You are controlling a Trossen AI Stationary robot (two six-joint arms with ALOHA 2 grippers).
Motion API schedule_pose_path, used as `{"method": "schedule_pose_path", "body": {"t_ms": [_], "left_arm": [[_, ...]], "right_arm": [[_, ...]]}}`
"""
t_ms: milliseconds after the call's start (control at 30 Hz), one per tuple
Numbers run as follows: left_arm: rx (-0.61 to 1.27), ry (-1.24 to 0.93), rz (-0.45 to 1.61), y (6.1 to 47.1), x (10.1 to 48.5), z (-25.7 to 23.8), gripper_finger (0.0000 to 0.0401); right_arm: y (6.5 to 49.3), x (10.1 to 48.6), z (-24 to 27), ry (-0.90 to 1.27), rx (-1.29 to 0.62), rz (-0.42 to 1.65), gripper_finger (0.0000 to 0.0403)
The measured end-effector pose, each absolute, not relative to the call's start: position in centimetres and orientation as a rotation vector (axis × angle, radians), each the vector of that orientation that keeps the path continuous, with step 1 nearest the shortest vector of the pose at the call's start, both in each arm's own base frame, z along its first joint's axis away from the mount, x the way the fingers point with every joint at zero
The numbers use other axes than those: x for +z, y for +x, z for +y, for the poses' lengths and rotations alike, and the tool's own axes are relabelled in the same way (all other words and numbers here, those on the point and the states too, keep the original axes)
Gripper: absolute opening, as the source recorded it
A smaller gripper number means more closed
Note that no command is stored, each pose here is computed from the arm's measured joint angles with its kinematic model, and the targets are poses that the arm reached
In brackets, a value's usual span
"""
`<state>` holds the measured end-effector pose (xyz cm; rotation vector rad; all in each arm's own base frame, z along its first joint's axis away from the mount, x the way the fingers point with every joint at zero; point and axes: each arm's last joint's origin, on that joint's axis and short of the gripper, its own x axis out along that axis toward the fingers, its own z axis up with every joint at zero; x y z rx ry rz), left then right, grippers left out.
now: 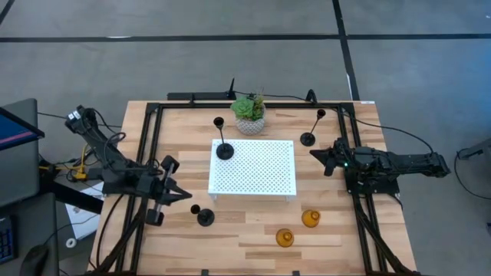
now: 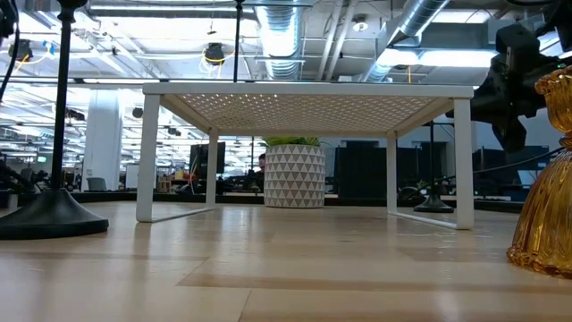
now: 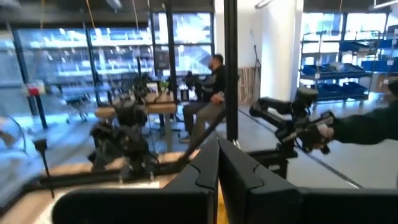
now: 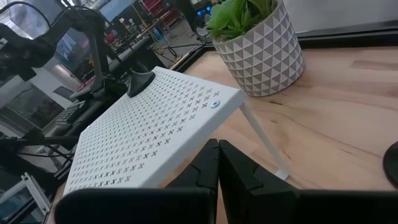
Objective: Pick & Place candle stick holders
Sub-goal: Put the top gold vase on the shelf
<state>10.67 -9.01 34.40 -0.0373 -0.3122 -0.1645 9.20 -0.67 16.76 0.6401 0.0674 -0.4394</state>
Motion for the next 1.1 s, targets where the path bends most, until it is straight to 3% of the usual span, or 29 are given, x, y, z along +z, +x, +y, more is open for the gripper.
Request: {"method": "schedule_pose_path", "body": {"t_ms": [167,533,800,1100], "left_arm": [[-0.097,0.061,-0.318,11.5,34.3,-8.8,0.0007],[0.02,0.033,-0.314,13.0,34.2,-7.6,0.0007],[0.04,0.016,-0.346,13.0,34.5,-7.2,0.0007],[0.035,0.011,-0.36,13.0,34.7,-7.1,0.0007]], "right_arm": [[9.2,16.8,-0.7,0.632,-0.447,0.066,0.0],[9.2,16.8,-0.7,0.677,-0.445,0.048,0.0],[9.2,20.1,-0.4,0.588,-0.328,-0.161,0.0],[8.7,23.4,0.2,0.572,-0.322,0.071,0.0]]}}
